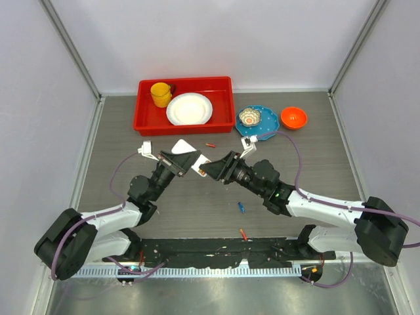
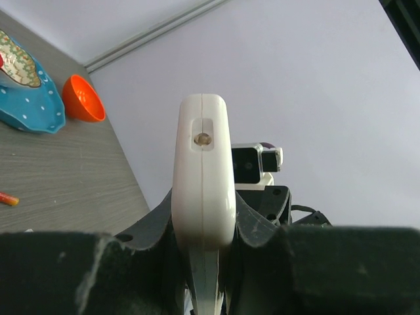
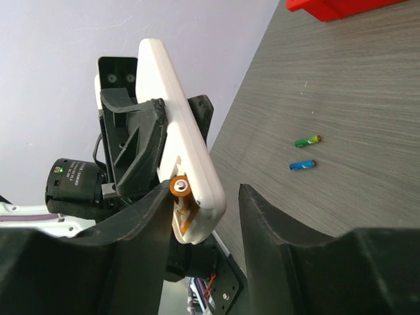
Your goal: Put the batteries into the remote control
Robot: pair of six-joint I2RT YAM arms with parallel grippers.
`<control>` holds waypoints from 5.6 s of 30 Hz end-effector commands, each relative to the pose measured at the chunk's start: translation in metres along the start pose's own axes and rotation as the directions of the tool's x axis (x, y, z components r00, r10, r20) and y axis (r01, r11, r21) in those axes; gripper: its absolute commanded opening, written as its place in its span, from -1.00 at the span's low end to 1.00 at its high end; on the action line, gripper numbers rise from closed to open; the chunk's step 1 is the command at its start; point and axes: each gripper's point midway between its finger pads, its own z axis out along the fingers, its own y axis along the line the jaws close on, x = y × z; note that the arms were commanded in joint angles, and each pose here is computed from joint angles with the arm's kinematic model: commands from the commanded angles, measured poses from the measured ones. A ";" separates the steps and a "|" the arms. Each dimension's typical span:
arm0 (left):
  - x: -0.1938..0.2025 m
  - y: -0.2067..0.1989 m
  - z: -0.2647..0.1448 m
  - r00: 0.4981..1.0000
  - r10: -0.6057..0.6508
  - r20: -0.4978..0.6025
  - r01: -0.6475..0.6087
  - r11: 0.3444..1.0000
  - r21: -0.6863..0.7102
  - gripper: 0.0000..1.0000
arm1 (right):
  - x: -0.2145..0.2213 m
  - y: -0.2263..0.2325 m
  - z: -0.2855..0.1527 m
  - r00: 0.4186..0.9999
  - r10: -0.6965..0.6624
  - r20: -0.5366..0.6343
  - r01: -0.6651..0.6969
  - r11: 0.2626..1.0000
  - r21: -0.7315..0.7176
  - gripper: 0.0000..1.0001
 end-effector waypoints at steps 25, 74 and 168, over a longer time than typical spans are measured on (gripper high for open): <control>-0.008 -0.027 -0.006 0.997 0.067 0.047 -0.073 0.990 0.124 -1.00 | -0.022 0.043 -0.017 0.999 -0.035 -0.020 0.032 0.992 -0.125 0.49; -0.009 -0.036 -0.005 0.998 0.033 0.050 -0.041 0.985 0.165 -1.00 | -0.030 -0.019 -0.015 0.996 0.081 0.043 -0.082 0.996 0.018 0.31; -0.025 -0.068 0.010 0.994 0.009 0.108 -0.035 0.969 0.245 -0.99 | -0.004 -0.026 -0.006 0.987 0.142 -0.075 -0.144 0.989 -0.024 -0.11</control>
